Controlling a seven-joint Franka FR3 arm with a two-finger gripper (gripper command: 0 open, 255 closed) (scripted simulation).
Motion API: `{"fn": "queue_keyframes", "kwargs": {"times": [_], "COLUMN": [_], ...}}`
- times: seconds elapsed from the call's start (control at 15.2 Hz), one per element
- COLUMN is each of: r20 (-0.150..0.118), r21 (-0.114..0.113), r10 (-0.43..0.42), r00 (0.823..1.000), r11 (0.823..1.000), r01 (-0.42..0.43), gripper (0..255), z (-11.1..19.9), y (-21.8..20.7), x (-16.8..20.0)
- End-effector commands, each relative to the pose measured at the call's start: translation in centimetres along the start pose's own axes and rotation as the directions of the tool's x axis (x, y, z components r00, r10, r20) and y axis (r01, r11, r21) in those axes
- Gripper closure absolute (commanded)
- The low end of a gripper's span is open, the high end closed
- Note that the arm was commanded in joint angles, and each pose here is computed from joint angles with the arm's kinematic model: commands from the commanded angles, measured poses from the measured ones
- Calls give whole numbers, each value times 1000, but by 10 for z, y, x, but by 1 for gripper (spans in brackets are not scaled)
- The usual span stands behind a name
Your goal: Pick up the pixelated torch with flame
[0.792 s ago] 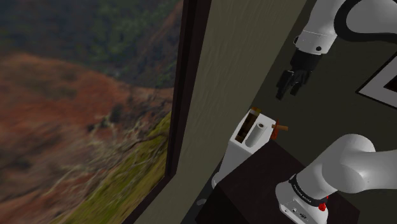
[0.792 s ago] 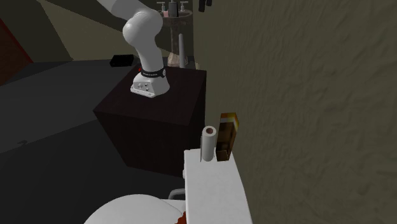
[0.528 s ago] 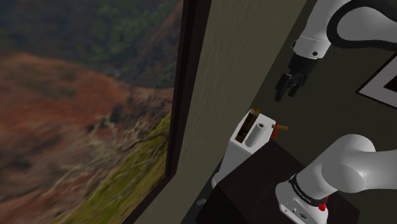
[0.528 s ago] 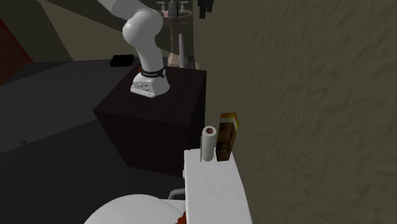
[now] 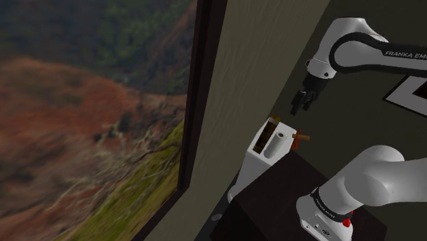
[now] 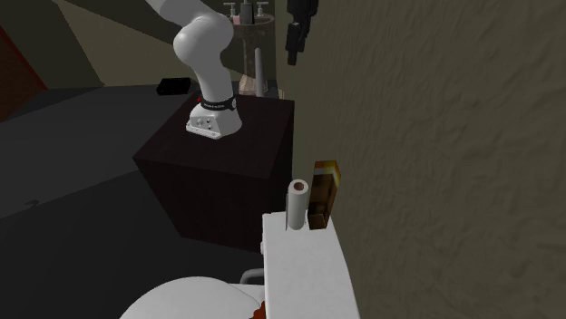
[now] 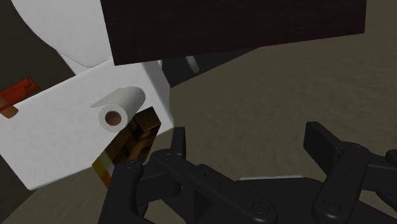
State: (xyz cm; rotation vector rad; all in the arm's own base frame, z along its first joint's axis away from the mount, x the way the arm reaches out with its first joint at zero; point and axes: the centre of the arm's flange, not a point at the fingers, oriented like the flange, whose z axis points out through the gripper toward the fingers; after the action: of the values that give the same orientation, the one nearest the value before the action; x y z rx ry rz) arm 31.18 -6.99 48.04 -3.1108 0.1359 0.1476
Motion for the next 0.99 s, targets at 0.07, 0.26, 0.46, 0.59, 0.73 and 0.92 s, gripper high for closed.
{"fn": "queue_keyframes", "kwargs": {"times": [0.07,0.26,0.46,0.59,0.73,0.92], "r20": [-11,-20,-28,-34,-40,-49], "r21": [0,1,2,2,3,3], "r10": [-19,-36,-53,-64,-76,-93], "r00": [1000,999,998,997,996,994], "r11": [1000,999,999,998,997,996], "r01": [19,36,53,65,76,93], "gripper": [0,0,0,0,0,0], "z": [27,52,78,95,112,137], "y": [24,49,74,91,107,132], "x": [19,34,50,62,73,91]}}
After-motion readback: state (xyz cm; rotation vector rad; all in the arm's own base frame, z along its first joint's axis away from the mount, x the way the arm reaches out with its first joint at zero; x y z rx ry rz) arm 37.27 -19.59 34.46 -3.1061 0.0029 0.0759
